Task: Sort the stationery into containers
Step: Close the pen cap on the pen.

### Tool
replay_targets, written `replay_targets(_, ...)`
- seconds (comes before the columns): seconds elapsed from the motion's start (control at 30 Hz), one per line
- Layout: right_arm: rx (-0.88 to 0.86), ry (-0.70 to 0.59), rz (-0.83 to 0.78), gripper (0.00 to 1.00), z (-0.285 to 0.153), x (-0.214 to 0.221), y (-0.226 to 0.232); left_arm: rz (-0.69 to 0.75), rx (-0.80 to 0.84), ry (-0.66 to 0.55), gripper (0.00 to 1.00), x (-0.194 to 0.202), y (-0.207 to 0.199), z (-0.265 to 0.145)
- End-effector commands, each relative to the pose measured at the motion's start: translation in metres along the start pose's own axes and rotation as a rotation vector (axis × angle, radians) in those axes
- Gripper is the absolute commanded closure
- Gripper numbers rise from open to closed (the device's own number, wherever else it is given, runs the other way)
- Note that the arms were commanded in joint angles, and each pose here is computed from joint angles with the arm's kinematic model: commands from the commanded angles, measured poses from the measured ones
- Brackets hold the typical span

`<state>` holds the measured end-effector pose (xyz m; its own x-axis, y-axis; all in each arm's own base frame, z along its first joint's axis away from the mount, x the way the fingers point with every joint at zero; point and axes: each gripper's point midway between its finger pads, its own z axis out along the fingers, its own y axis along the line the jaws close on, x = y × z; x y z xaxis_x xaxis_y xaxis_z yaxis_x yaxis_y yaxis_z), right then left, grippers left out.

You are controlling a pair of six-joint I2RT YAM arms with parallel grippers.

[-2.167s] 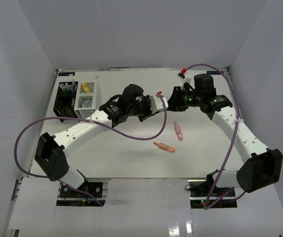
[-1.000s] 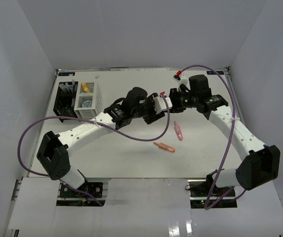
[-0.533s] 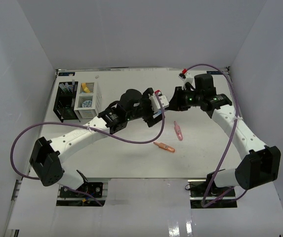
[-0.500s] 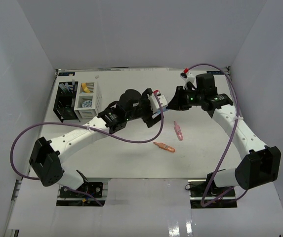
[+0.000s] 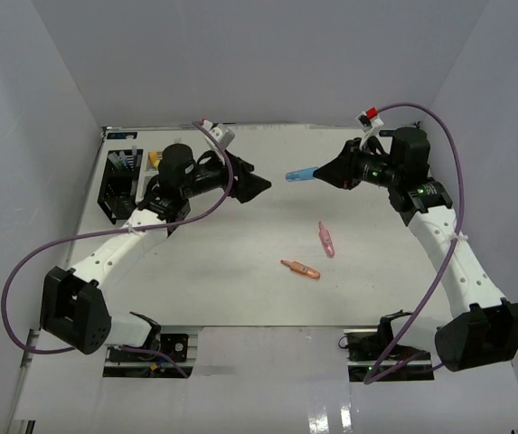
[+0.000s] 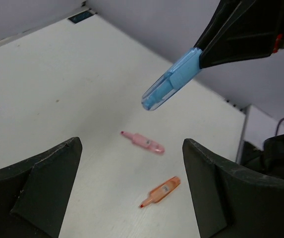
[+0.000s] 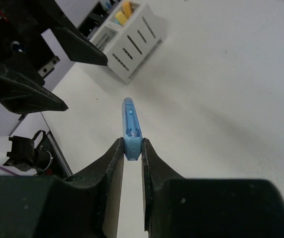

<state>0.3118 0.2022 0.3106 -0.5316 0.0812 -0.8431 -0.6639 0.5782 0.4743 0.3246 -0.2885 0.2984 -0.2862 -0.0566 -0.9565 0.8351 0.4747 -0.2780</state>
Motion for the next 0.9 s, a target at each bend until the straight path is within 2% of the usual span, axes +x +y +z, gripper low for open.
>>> replay_targets(0.0,-0.145,-0.139,-0.114,0.92,-0.010,-0.033,0.036,-0.108,0.197,-0.114,0.07,-0.036,-0.041,-0.012)
replay_targets(0.17,-0.233,-0.194,-0.167,0.92,-0.014,-0.046,0.053,-0.141,0.284,-0.132,0.09,-0.043,-0.049,-0.016)
replay_targets(0.43,-0.360,-0.215,-0.180,0.92,-0.019,-0.047,0.074,-0.153,0.389,-0.130,0.18,-0.052,-0.063,-0.017)
replay_targets(0.87,-0.440,-0.221,-0.168,0.92,-0.019,-0.045,0.082,-0.168,0.404,-0.168,0.30,-0.068,-0.061,-0.006)
